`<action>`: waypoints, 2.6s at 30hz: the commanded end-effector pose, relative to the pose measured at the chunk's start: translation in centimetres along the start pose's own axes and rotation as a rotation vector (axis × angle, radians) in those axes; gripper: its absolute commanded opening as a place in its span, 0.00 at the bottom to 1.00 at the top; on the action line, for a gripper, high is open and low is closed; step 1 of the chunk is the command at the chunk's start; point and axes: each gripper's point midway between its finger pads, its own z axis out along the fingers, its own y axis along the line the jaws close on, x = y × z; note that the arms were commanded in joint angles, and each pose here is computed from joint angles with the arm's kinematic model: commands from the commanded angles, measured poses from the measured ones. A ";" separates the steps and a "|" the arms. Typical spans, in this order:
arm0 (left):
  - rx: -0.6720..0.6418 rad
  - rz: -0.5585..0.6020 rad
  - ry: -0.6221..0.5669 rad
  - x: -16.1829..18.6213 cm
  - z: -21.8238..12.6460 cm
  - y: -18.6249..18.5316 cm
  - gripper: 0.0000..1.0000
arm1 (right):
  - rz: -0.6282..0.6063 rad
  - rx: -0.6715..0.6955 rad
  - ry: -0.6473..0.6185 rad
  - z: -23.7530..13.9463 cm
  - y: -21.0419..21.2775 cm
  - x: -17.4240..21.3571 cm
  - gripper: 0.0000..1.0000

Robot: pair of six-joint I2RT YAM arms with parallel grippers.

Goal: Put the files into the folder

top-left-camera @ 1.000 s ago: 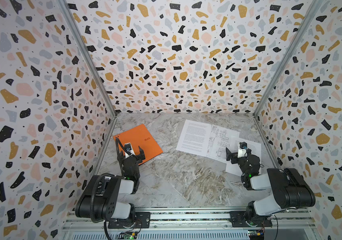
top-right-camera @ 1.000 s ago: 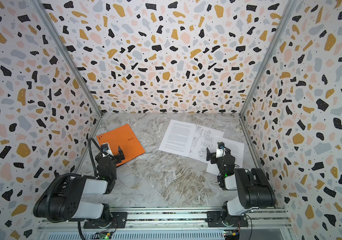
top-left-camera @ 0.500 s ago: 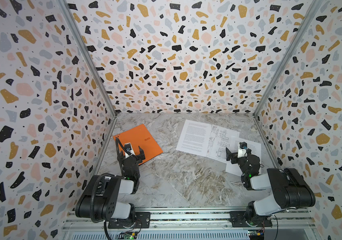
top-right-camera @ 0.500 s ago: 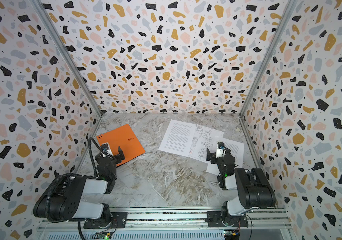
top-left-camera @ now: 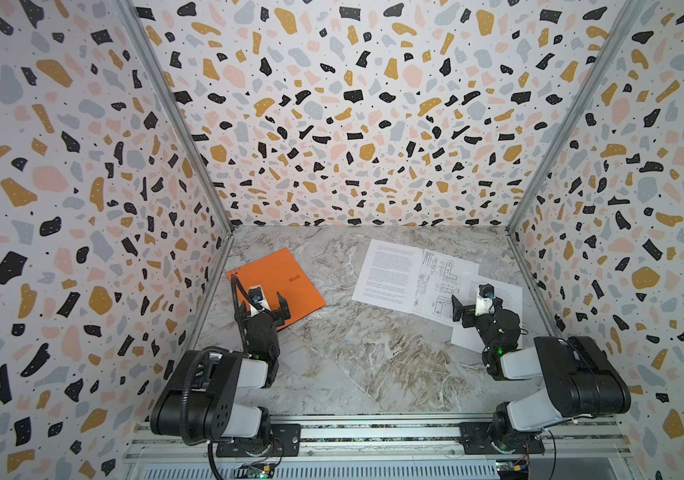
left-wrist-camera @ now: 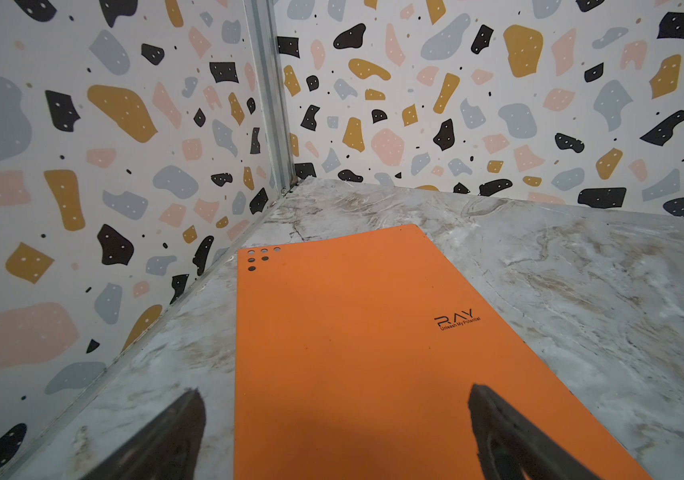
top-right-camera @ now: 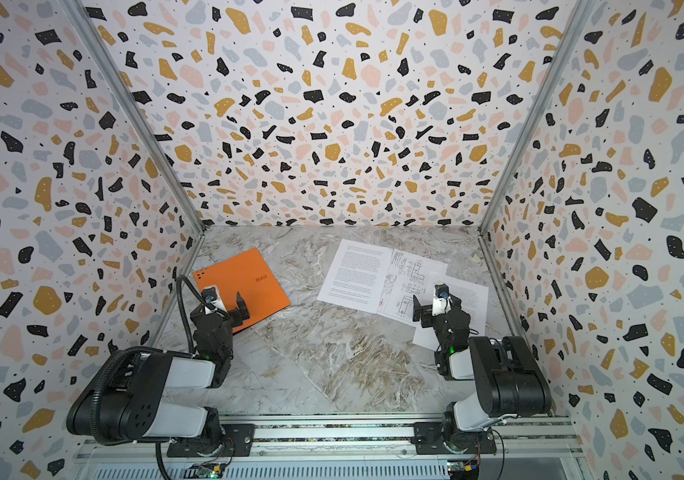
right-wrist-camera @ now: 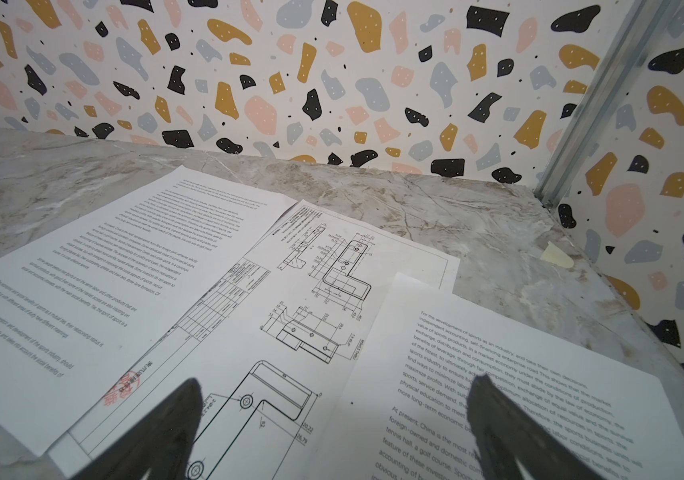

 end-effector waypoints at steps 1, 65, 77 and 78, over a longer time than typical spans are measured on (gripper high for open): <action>0.005 -0.006 -0.055 -1.6 -0.1 0.0 0.99 | -0.009 -0.003 -0.029 0.2 -0.1 -1.1 0.99; -0.141 -0.190 0.778 7.2 8.1 3.0 0.93 | 0.489 -0.934 0.725 15.0 38.4 -4.6 0.74; -0.102 -0.214 0.823 8.2 7.8 2.1 0.89 | 0.492 -0.958 0.841 14.4 42.8 -1.2 0.71; -0.089 -0.231 0.820 8.3 7.8 1.9 0.89 | 0.498 -0.958 0.851 14.3 43.1 -1.0 0.70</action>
